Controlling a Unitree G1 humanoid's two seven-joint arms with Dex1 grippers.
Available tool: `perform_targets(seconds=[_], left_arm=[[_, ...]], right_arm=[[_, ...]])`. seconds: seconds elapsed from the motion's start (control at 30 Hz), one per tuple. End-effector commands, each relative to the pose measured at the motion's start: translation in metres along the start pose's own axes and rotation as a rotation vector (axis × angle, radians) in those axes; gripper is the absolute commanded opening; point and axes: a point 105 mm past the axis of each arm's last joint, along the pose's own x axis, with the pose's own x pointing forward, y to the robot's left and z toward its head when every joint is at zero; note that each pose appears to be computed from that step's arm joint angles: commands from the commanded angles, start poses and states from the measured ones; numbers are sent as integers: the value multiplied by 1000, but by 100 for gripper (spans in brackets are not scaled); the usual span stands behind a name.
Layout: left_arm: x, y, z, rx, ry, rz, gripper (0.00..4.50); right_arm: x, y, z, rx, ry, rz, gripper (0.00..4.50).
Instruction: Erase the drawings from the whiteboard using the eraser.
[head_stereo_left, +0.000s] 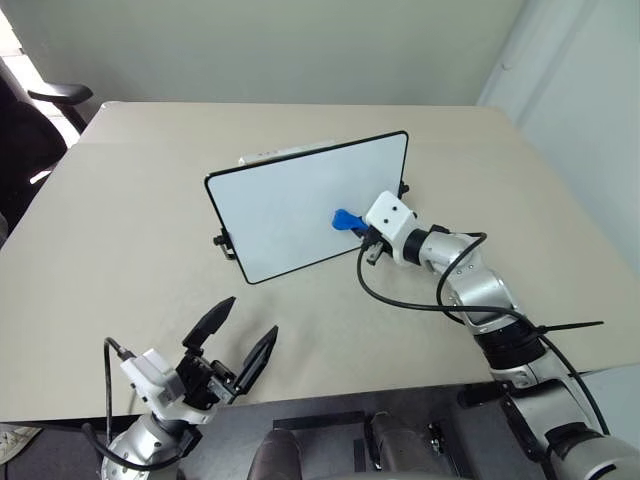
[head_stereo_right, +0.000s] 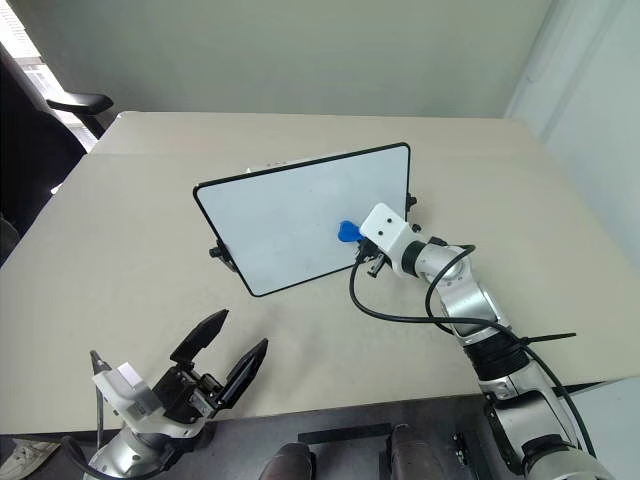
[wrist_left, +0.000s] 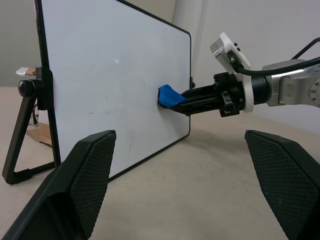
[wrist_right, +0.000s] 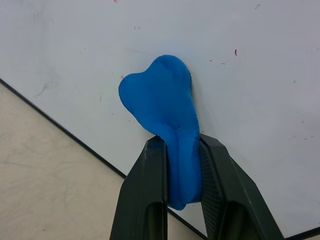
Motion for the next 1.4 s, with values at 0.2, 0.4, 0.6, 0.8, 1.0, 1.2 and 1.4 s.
perform_targets(seconds=[0.2, 0.4, 0.6, 0.8, 1.0, 1.2, 1.4], left_arm=[[3, -3, 10, 21, -33, -16, 450], [2, -1, 9, 24, -32, -11, 450], [2, 1, 10, 26, -31, -6, 450], [2, 0, 9, 23, -30, -11, 450], [3, -2, 9, 23, -30, -17, 450], [3, -3, 9, 23, -31, -19, 450], [4, -3, 10, 24, -34, -18, 450]], right_arm=[[4, 11, 43, -65, -130, 36, 47], [3, 6, 67, -83, -194, 20, 47], [-4, 2, 85, -107, -237, 16, 47], [-1, 8, 76, -86, -208, 38, 47], [3, 13, 39, -69, -77, 42, 47], [2, 17, 13, -47, 18, 59, 47], [-1, 19, -2, -38, 75, 71, 47]])
